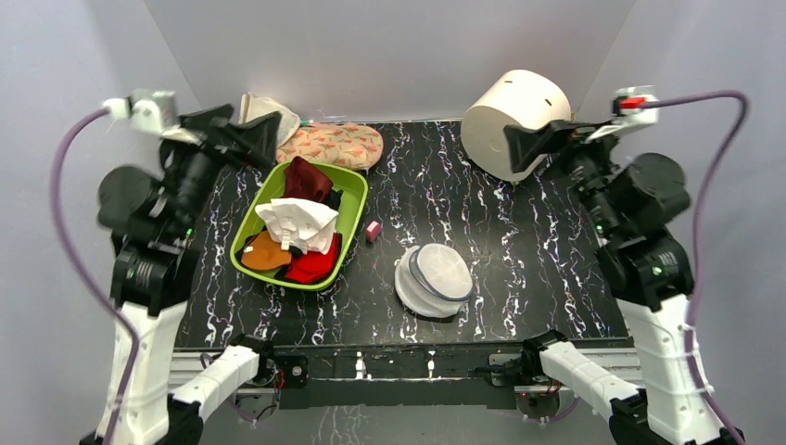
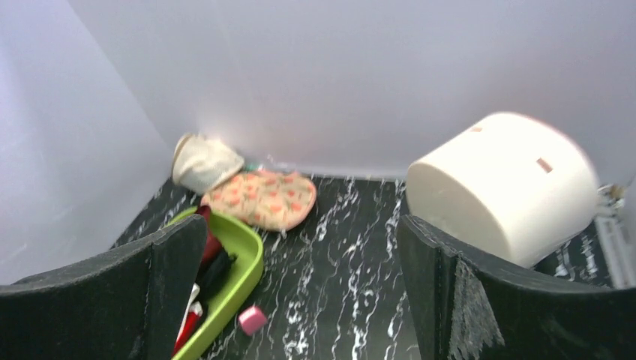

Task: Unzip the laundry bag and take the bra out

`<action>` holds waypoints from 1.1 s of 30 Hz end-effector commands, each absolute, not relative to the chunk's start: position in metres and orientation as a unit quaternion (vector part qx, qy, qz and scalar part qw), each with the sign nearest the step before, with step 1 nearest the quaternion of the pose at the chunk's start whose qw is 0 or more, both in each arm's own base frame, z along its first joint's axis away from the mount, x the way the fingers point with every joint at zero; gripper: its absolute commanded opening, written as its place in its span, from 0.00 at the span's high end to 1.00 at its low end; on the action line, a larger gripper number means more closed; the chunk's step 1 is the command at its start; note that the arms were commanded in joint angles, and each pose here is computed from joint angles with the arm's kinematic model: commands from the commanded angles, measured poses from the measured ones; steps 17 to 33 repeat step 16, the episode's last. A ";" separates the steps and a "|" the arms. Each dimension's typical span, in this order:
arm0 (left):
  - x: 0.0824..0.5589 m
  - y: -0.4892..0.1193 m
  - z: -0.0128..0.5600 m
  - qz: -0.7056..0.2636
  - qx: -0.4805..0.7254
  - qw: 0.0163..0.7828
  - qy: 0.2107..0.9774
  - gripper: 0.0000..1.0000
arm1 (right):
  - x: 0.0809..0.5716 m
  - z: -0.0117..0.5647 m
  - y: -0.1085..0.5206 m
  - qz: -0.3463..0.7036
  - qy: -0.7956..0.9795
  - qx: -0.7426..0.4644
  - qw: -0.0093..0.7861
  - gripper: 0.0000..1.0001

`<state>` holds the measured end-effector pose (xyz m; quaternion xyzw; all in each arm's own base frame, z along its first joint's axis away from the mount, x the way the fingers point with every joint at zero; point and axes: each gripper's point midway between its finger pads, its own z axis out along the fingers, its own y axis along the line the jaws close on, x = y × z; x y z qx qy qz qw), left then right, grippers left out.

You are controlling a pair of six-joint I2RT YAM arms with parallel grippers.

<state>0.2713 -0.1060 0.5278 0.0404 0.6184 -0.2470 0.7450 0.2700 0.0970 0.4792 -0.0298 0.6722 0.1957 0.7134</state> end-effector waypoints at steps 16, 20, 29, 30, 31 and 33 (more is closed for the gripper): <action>0.235 -0.055 0.516 -0.141 0.001 0.776 0.614 0.02 | 0.253 0.502 0.072 0.153 0.664 -0.005 0.732 0.02; 0.235 -0.055 0.516 -0.141 0.001 0.776 0.614 0.02 | 0.253 0.502 0.072 0.153 0.664 -0.005 0.732 0.02; 0.235 -0.055 0.516 -0.141 0.001 0.776 0.614 0.02 | 0.253 0.502 0.072 0.153 0.664 -0.005 0.732 0.02; 0.235 -0.055 0.516 -0.141 0.001 0.776 0.614 0.02 | 0.253 0.502 0.072 0.153 0.664 -0.005 0.732 0.02; 0.235 -0.055 0.516 -0.141 0.001 0.776 0.614 0.02 | 0.253 0.502 0.072 0.153 0.664 -0.005 0.732 0.02; 0.235 -0.055 0.516 -0.141 0.001 0.776 0.614 0.02 | 0.253 0.502 0.072 0.153 0.664 -0.005 0.732 0.02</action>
